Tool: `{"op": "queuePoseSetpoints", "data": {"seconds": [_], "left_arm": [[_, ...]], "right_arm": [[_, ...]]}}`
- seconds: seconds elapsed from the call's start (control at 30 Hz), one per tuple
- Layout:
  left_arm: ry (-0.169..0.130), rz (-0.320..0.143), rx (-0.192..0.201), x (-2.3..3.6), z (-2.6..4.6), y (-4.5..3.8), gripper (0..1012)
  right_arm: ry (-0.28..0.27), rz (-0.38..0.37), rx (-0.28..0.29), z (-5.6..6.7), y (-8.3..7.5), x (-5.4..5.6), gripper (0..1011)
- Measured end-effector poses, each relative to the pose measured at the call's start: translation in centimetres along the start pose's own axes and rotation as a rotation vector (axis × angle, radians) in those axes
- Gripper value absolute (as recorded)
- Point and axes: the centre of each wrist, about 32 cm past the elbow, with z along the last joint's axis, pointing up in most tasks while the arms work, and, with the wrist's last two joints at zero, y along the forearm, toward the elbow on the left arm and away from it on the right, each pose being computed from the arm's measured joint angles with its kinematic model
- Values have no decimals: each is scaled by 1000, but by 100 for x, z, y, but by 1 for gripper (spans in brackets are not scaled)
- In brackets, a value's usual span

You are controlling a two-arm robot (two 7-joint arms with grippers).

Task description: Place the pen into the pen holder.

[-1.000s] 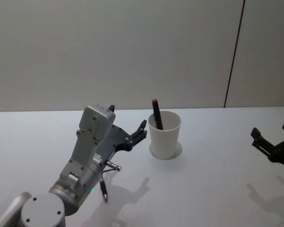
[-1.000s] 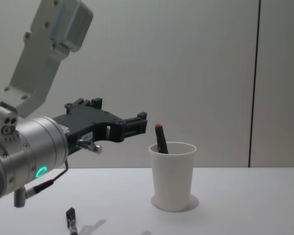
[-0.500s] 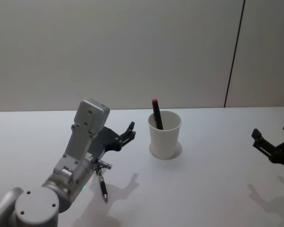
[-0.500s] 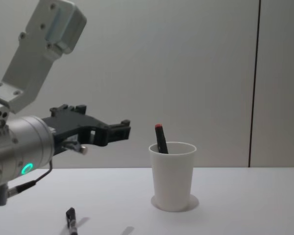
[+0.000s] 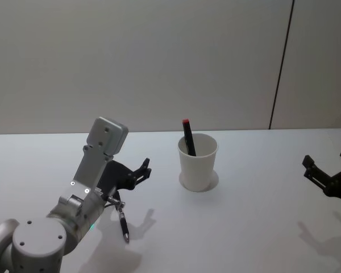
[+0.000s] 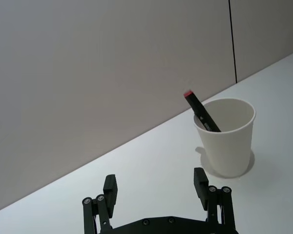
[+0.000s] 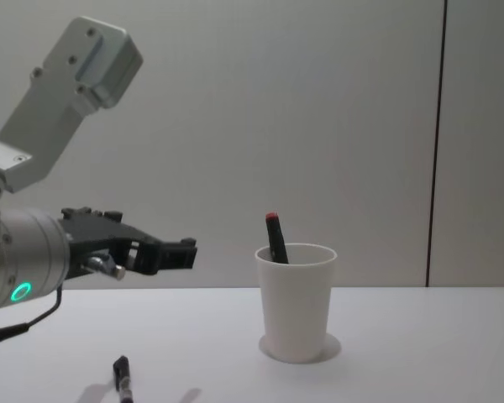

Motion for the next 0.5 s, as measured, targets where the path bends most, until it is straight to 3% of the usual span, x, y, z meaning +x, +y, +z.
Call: {"op": "queuePoseSetpoints", "data": {"seconds": [0.27, 0.5], "left_arm": [[-4, 16, 89, -18, 70, 2, 1004], [-7, 34, 141, -56, 117, -7, 1004]], "right_arm": [[0, 0, -1, -1, -2, 0, 1002], [0, 0, -1, -1, -2, 0, 1002]]}}
